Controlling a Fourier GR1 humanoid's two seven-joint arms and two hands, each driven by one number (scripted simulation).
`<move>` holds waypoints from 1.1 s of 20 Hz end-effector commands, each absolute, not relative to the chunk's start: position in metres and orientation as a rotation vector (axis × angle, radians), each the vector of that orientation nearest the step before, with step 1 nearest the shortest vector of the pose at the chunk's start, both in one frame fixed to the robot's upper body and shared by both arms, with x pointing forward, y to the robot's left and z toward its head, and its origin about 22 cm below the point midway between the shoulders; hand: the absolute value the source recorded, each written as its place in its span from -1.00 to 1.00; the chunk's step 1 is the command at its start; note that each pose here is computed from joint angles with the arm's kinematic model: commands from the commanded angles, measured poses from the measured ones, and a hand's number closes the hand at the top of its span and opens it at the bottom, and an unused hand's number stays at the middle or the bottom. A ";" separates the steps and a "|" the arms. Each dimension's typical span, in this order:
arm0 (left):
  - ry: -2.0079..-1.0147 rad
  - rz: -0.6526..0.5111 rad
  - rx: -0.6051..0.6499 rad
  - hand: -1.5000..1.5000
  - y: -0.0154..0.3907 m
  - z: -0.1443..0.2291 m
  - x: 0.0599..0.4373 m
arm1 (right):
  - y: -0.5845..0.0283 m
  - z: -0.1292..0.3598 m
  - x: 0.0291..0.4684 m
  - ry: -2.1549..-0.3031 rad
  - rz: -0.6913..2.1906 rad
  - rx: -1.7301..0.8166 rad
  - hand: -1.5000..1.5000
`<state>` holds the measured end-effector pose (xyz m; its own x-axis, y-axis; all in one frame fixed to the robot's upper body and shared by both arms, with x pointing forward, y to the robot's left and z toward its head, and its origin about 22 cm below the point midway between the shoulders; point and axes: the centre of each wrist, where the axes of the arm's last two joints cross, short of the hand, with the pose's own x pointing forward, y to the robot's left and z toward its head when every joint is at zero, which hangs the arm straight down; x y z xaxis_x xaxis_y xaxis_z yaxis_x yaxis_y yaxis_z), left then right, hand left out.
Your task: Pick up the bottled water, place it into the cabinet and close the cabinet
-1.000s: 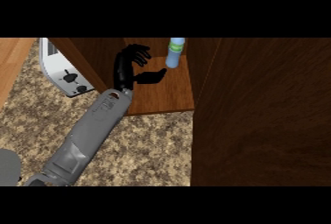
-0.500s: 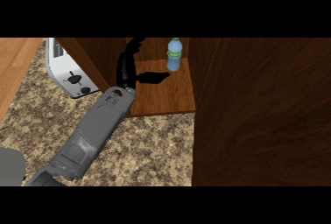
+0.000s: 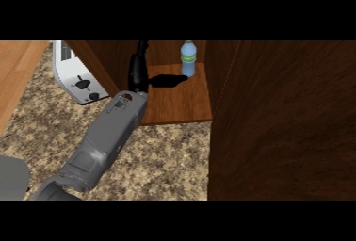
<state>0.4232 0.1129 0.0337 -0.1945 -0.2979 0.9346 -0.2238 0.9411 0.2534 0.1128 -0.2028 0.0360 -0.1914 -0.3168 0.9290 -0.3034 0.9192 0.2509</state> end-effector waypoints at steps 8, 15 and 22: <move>-1.901 0.054 0.097 -1.00 0.159 0.024 0.425 | -0.207 0.046 0.105 -1.795 -0.016 0.420 -1.00; -1.947 0.033 -0.021 -1.00 0.127 0.020 0.411 | -0.206 0.046 0.099 -1.778 -0.033 0.403 -1.00; -1.936 0.046 -0.149 -1.00 0.136 0.030 0.392 | -0.205 0.041 0.092 -1.770 -0.070 0.374 -1.00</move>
<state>0.4052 0.1011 0.0391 -0.3866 0.0990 0.9169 0.1335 0.9898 -0.0506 0.0993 -0.2042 0.0437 -0.1915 -0.2919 0.9371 -0.2348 0.9406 0.2450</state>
